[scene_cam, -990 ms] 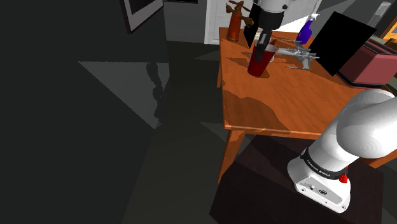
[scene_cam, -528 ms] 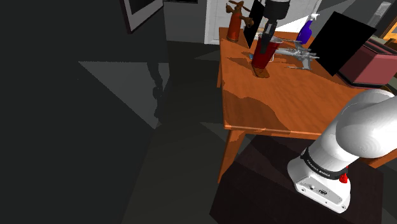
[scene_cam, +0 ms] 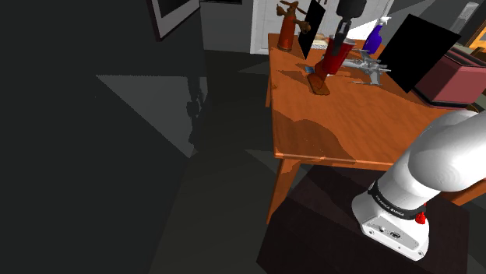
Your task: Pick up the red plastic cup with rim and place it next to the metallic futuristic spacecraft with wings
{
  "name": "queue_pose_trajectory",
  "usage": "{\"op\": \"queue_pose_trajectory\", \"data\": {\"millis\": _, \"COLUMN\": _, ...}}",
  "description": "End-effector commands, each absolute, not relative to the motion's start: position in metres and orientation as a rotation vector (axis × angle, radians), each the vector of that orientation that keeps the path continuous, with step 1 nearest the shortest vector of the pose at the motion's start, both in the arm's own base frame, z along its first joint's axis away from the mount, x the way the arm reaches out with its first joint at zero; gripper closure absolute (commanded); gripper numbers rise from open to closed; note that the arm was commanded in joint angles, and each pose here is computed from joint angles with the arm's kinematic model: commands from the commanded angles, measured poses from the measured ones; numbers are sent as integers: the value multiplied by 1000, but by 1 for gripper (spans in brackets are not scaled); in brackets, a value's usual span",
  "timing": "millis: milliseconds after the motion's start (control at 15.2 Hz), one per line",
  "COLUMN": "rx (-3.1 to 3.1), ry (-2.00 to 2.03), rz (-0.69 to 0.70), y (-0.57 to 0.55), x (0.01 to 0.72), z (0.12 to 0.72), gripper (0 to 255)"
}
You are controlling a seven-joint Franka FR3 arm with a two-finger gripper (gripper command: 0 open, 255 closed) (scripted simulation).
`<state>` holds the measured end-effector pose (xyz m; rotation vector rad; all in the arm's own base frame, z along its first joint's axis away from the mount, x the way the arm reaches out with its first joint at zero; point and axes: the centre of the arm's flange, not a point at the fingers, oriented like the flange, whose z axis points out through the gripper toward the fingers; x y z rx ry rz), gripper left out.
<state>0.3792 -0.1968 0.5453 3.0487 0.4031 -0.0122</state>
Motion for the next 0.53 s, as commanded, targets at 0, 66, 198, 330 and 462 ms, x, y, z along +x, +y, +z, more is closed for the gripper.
{"op": "queue_pose_trajectory", "data": {"millis": 0, "rx": 3047, "ry": 405, "rz": -12, "y": -222, "x": 382, "z": 546, "gripper": 255}}
{"op": "queue_pose_trajectory", "data": {"millis": 66, "rx": 3047, "ry": 405, "rz": -12, "y": -235, "x": 383, "z": 546, "gripper": 255}}
{"op": "queue_pose_trajectory", "data": {"millis": 198, "rx": 3047, "ry": 405, "rz": -12, "y": -261, "x": 384, "z": 546, "gripper": 255}}
{"op": "queue_pose_trajectory", "data": {"millis": 330, "rx": 3047, "ry": 405, "rz": -12, "y": -288, "x": 386, "z": 546, "gripper": 255}}
{"op": "queue_pose_trajectory", "data": {"millis": 462, "rx": 3047, "ry": 405, "rz": -12, "y": -314, "x": 387, "z": 546, "gripper": 255}}
